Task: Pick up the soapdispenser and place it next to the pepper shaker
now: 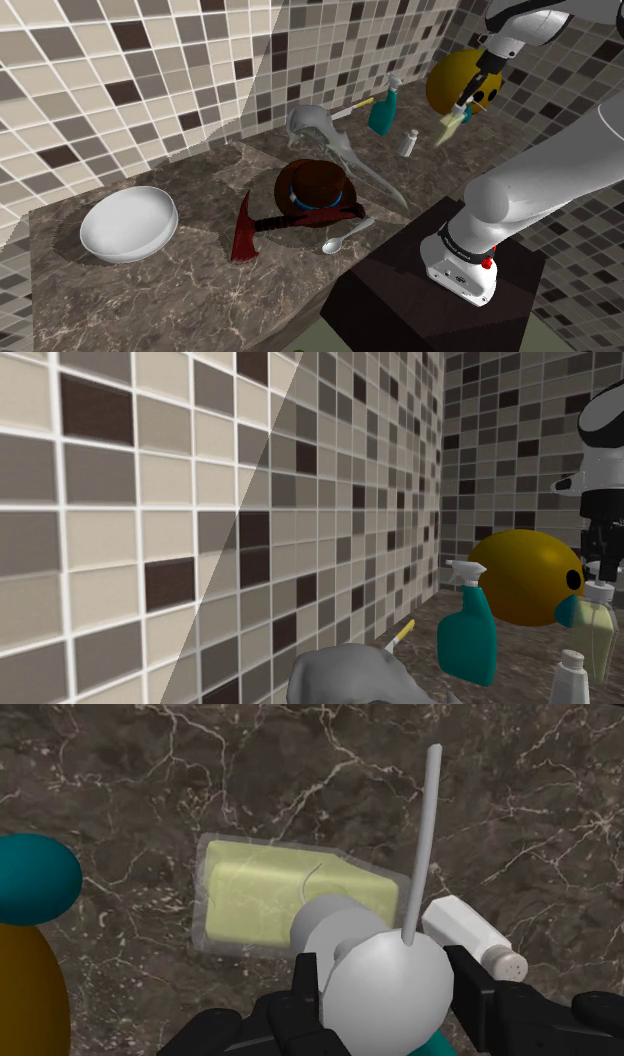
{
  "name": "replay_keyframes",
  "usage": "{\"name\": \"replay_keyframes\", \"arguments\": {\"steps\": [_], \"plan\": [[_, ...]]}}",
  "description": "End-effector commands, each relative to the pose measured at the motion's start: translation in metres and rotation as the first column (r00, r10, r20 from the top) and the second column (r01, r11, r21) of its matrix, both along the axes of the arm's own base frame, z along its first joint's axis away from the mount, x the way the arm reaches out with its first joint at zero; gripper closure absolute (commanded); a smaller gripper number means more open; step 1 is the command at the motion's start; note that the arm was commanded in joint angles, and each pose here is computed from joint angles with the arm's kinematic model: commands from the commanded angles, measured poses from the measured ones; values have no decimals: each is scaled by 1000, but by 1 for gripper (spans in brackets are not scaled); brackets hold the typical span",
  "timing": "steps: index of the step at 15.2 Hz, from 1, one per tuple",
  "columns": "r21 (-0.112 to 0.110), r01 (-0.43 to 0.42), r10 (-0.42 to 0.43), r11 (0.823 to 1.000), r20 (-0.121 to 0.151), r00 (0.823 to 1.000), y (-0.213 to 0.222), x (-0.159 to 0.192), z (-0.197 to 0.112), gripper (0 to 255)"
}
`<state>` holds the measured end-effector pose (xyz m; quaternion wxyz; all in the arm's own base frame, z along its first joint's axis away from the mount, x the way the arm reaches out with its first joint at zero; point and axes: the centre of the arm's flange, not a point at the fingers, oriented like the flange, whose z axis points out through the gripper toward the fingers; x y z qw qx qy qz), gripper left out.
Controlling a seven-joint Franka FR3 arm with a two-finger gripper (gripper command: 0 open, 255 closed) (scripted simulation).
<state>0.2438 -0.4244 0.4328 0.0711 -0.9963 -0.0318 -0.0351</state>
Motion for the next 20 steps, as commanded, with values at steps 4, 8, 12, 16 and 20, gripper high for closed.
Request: {"name": "replay_keyframes", "arguments": {"steps": [4,8,12,16,20], "plan": [[-1,0,0,1000,0,1000,0,0,-7,255],[-1,0,0,1000,0,1000,0,0,-7,255],[-1,0,0,1000,0,1000,0,-1,-7,0],[-1,0,0,1000,0,1000,-4,-2,19,0],[-1,0,0,1000,0,1000,-7,-3,42,0]]}}
